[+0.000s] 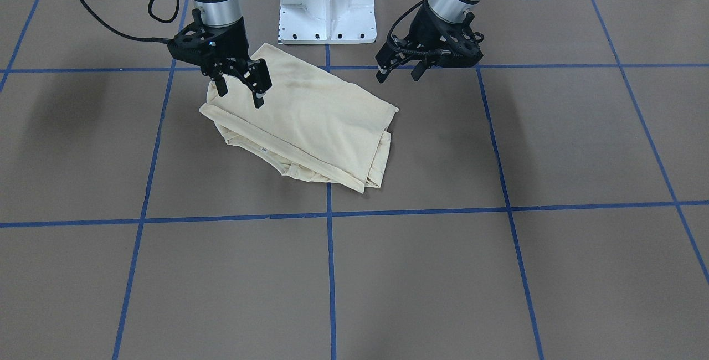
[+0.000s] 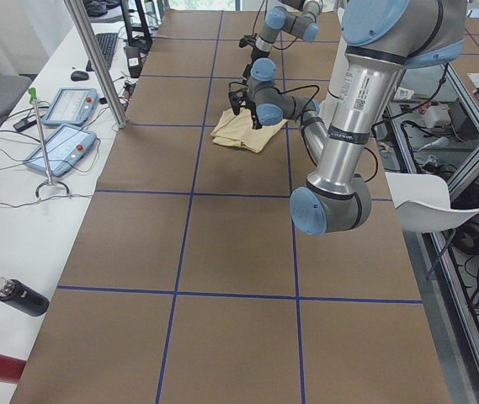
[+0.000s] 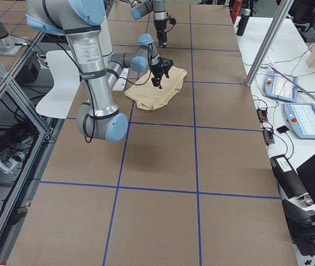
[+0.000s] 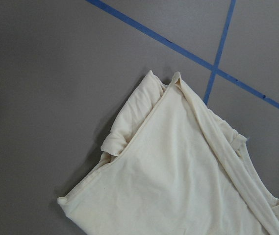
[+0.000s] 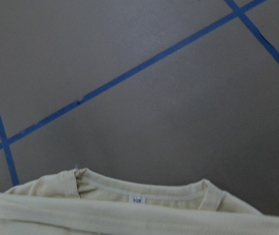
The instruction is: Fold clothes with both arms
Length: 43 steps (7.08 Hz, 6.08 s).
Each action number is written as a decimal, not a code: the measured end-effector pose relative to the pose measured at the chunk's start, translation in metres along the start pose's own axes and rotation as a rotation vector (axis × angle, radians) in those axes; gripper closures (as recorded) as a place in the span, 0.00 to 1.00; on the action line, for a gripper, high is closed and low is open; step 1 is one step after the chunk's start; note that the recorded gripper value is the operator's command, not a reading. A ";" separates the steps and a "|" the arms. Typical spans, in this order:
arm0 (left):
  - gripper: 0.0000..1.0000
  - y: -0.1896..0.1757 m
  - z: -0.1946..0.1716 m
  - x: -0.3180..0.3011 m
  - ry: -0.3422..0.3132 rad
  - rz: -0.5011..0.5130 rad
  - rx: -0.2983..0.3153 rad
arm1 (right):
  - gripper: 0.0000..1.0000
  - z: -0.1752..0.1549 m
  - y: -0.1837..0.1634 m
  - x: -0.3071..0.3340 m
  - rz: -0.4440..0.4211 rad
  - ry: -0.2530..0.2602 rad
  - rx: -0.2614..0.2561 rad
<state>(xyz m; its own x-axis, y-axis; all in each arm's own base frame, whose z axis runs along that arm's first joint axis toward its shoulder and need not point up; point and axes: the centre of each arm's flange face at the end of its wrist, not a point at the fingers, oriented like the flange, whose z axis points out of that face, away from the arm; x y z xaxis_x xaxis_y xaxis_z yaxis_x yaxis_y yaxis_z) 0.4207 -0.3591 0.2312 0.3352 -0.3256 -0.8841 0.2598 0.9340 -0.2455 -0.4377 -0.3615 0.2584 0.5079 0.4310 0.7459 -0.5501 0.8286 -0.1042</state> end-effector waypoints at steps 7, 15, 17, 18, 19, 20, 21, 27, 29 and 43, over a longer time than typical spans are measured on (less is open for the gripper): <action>0.28 0.032 0.057 -0.022 -0.085 -0.040 0.028 | 0.00 0.016 -0.063 0.015 -0.145 0.055 0.017; 0.32 0.031 0.122 -0.035 -0.171 -0.031 0.042 | 0.00 0.030 -0.065 0.019 -0.151 0.083 0.026; 0.45 0.030 0.126 -0.033 -0.164 -0.029 0.044 | 0.00 0.033 -0.065 0.020 -0.151 0.089 0.026; 0.45 0.030 0.128 -0.032 -0.162 -0.029 0.044 | 0.00 0.035 -0.066 0.021 -0.150 0.093 0.026; 0.59 0.030 0.130 -0.032 -0.165 -0.030 0.045 | 0.00 0.036 -0.066 0.021 -0.150 0.096 0.026; 0.87 0.029 0.132 -0.033 -0.169 -0.030 0.046 | 0.00 0.037 -0.066 0.022 -0.149 0.096 0.026; 1.00 0.028 0.132 -0.032 -0.168 -0.031 0.050 | 0.00 0.037 -0.066 0.022 -0.149 0.098 0.027; 1.00 0.009 0.119 -0.025 -0.142 -0.039 0.101 | 0.00 0.040 -0.067 0.025 -0.148 0.105 0.027; 1.00 -0.005 0.113 -0.024 -0.138 -0.022 0.122 | 0.00 0.040 -0.067 0.025 -0.147 0.106 0.028; 0.00 -0.219 0.034 0.009 0.095 0.215 0.352 | 0.00 0.015 0.077 -0.041 0.259 -0.028 -0.097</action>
<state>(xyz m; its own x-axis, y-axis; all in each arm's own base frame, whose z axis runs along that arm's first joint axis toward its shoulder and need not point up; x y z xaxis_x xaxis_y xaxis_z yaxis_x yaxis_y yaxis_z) 0.3978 -0.5718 0.2906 0.3348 -0.0984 -0.9371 0.4919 0.8665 0.0847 -0.5112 -0.3203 0.2301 0.3396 0.6238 0.7039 -0.5924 0.7232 -0.3551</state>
